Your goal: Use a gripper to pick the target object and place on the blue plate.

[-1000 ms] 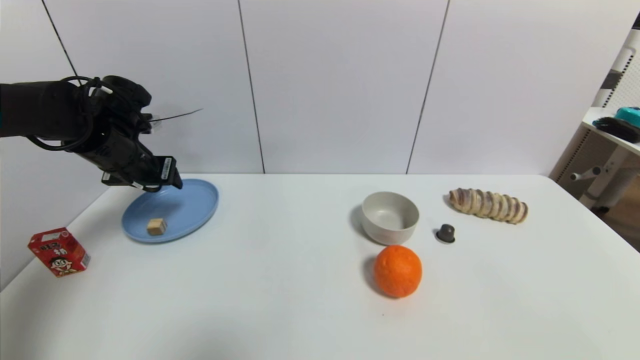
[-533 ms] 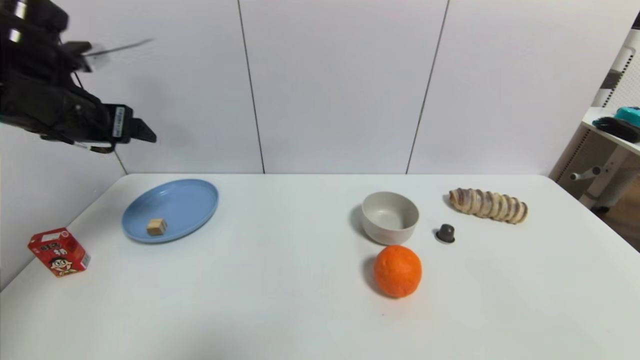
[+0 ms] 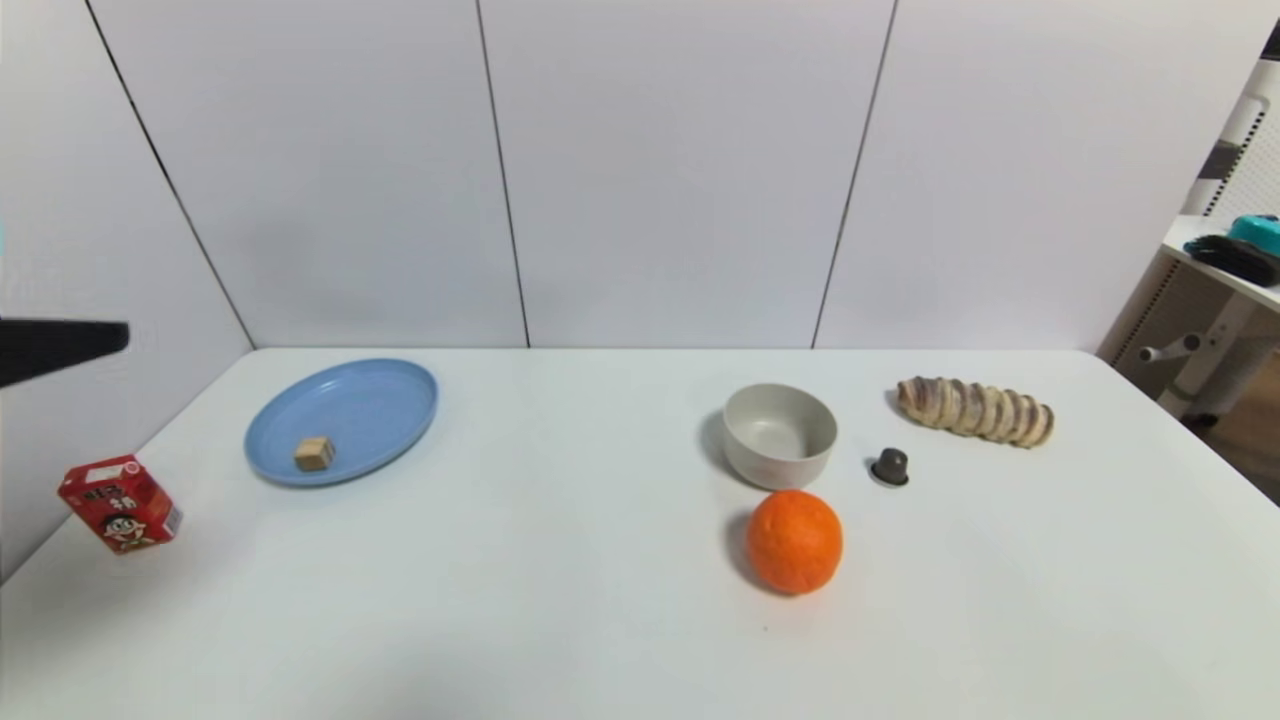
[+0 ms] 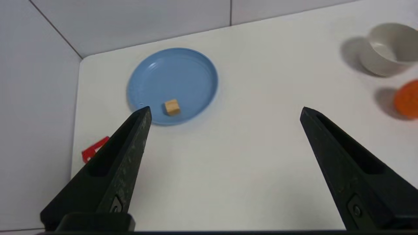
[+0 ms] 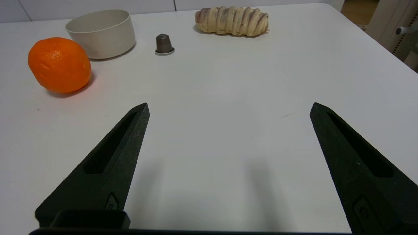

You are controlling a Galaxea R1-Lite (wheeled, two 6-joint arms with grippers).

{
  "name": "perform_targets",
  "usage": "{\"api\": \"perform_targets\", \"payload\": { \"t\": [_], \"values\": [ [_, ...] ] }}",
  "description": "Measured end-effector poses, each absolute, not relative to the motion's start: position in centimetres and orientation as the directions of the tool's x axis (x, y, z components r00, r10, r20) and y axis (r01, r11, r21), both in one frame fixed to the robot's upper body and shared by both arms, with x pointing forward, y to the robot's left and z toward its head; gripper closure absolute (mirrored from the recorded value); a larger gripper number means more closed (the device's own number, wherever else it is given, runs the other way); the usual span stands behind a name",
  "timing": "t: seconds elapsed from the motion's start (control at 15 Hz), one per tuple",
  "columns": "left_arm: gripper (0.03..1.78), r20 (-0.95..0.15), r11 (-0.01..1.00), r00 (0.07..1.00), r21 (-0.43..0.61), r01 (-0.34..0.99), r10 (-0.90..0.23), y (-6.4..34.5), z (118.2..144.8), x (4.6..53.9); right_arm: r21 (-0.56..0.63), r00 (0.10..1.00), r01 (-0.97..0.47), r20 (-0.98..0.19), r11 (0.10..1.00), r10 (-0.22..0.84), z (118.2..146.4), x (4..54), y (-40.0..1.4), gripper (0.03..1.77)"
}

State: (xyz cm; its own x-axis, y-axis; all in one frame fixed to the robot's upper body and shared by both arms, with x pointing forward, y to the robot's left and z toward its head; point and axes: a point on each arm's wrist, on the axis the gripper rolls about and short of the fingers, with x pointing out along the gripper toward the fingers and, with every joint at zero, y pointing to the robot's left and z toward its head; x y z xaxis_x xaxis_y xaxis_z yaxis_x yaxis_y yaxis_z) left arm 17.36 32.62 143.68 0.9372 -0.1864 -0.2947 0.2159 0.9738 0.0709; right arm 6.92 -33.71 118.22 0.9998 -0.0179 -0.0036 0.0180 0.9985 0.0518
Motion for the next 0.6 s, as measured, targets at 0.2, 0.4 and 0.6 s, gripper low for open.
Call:
{"api": "perform_targets", "payload": {
  "t": [0.2, 0.4, 0.6],
  "values": [
    [0.15, -0.256, 0.962, 0.941, 0.106, 0.253, -0.219, 32.8, 139.2, 12.3, 0.052, 1.0, 0.018, -0.003, 0.998, -0.018, 118.2, 6.9, -33.7, 0.1],
    [0.14, -0.212, 0.959, 0.951, 0.123, 0.254, -0.225, 33.0, 133.0, 9.2, 0.052, 1.0, 0.018, -0.003, 0.998, -0.018, 118.2, 6.9, -33.7, 0.1],
    [0.13, -0.138, 0.964, 0.968, 0.137, 0.229, -0.21, 33.0, 127.1, 7.5, 0.051, 1.0, 0.018, -0.004, 0.999, -0.018, 118.2, 6.9, -33.7, 0.1]
  ]
}}
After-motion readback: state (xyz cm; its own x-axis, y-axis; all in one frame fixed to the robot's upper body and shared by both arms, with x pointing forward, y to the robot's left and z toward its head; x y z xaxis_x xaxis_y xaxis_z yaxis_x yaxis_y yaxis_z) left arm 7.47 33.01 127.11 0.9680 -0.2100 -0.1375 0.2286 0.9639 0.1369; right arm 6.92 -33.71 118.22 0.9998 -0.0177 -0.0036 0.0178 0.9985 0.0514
